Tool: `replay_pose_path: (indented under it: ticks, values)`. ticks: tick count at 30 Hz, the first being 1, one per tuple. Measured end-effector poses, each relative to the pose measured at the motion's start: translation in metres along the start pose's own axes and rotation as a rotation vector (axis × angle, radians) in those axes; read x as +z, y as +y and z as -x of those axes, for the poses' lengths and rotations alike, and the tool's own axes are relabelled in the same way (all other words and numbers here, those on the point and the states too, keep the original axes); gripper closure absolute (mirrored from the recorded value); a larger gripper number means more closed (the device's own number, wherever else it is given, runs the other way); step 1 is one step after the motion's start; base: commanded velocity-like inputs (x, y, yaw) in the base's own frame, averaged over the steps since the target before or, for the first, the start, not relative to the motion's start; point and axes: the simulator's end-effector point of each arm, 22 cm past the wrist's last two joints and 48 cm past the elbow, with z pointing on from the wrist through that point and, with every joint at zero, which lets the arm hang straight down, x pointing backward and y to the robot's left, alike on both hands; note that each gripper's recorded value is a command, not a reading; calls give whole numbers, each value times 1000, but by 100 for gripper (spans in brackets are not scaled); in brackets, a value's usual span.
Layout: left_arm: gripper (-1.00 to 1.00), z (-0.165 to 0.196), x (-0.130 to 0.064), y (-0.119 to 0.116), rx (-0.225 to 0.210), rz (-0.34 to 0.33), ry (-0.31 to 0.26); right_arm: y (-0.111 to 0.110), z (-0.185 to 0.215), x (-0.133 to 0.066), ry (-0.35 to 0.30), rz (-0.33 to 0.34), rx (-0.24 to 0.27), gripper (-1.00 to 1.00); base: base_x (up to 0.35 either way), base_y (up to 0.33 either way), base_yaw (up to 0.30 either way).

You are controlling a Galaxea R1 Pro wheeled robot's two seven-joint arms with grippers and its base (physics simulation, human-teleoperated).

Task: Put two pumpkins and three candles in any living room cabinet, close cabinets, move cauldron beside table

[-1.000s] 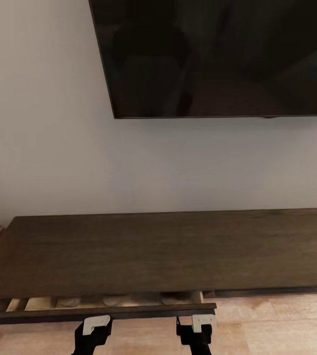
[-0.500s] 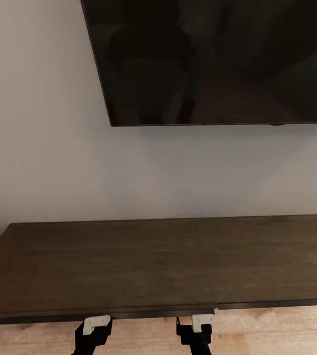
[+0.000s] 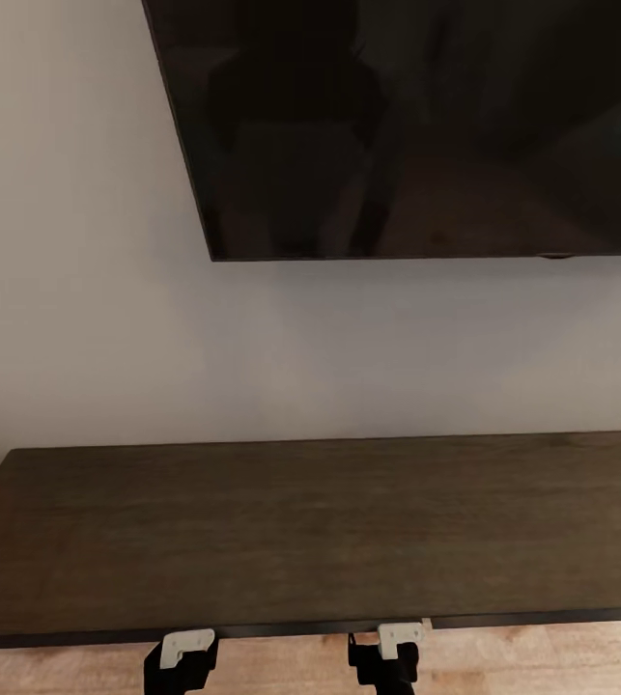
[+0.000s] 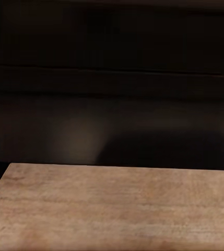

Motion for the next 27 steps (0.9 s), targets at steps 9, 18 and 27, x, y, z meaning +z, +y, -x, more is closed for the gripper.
replay_pose_path:
  ticks: [9, 18, 27]
  values:
    - [-100, 17, 7, -1, -9, 2, -25, 7, 21, 4, -46, 13, 15, -100, -179, 0, 0]
    - [-100, 17, 7, 0, -7, 2, -25, 5, 21, 5, -47, 10, 17, -100, -238, 0, 0]
    - [-100, 5, 4, 10, 9, 20, 2, -7, 1, 1, -4, -7, -2, -100, -8, 0, 0]
